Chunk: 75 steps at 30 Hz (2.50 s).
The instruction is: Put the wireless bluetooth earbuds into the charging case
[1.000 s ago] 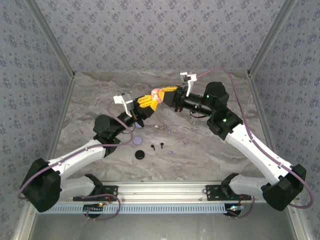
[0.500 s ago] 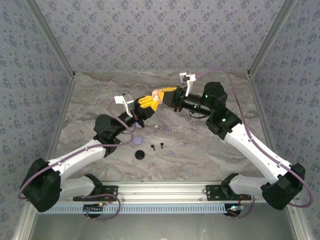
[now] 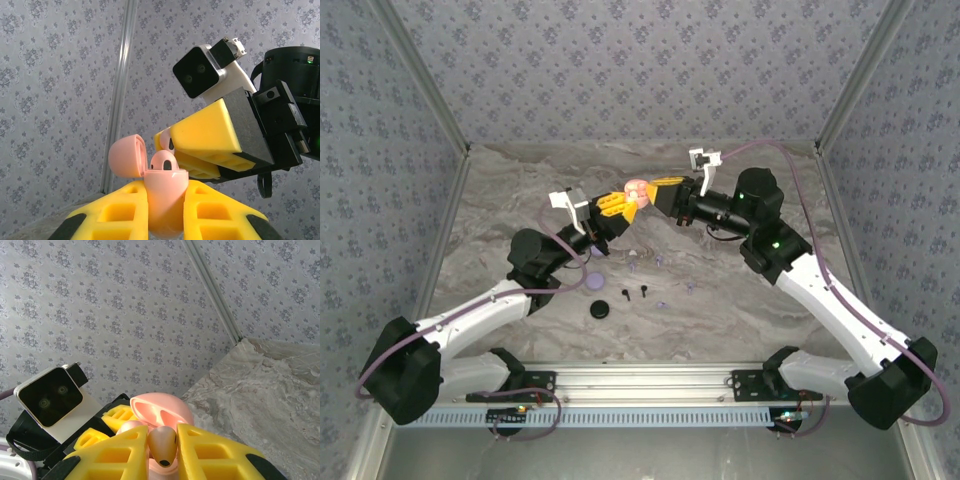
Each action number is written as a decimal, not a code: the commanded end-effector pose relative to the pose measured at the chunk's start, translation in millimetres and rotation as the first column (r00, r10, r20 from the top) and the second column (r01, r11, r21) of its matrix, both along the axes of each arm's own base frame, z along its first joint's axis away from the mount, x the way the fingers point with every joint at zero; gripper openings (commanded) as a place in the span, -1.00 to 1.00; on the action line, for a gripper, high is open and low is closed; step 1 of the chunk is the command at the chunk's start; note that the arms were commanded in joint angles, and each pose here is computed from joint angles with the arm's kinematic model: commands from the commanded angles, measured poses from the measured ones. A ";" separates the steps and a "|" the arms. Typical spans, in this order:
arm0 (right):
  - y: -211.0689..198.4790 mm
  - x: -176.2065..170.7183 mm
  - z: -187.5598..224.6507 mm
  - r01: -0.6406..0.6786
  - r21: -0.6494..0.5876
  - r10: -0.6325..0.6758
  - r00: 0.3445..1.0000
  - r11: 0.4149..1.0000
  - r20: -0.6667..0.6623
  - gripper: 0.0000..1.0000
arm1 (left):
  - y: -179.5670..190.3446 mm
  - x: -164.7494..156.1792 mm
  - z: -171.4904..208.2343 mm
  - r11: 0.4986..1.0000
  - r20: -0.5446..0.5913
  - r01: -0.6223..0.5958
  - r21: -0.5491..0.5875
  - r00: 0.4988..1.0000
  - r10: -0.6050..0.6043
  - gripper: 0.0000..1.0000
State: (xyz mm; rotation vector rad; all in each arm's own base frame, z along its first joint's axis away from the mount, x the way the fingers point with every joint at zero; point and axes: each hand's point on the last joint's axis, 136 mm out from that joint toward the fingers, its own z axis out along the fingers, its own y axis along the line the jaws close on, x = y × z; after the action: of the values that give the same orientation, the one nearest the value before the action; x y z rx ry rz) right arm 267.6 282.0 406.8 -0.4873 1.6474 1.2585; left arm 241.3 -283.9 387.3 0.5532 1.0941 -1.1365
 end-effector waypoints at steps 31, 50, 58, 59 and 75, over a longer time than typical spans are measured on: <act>-10.0 -3.9 20.5 -0.004 0.089 0.008 0.999 0.996 -0.044 -0.59 | 1.7 -10.6 14.3 1.000 0.097 0.002 0.005 0.995 -0.003 -1.00; 0.1 -7.2 11.8 -0.061 0.077 0.069 0.991 0.995 -0.114 -0.59 | -0.6 -11.8 13.4 1.000 0.108 0.010 0.018 0.994 -0.012 -1.00; 4.6 -10.4 4.7 -0.092 0.058 0.099 0.984 0.994 -0.147 -0.58 | 0.2 -11.5 14.2 1.000 0.111 0.003 0.017 0.994 -0.005 -1.00; 4.7 -10.6 3.7 -0.093 0.055 0.100 0.984 0.994 -0.149 -0.59 | 0.3 -11.0 14.4 1.000 0.111 0.002 0.017 0.994 -0.004 -1.00; -3.9 -15.5 2.7 -0.074 0.014 0.075 0.985 0.997 -0.156 -0.58 | -0.6 -11.3 11.6 1.000 0.110 0.004 0.025 0.994 -0.007 -1.00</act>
State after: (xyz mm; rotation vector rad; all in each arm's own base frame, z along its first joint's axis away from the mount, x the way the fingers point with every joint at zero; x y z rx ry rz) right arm 260.1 281.8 401.0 -0.4323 1.7758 1.3926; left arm 240.3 -288.8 376.0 0.6181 1.1079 -1.0919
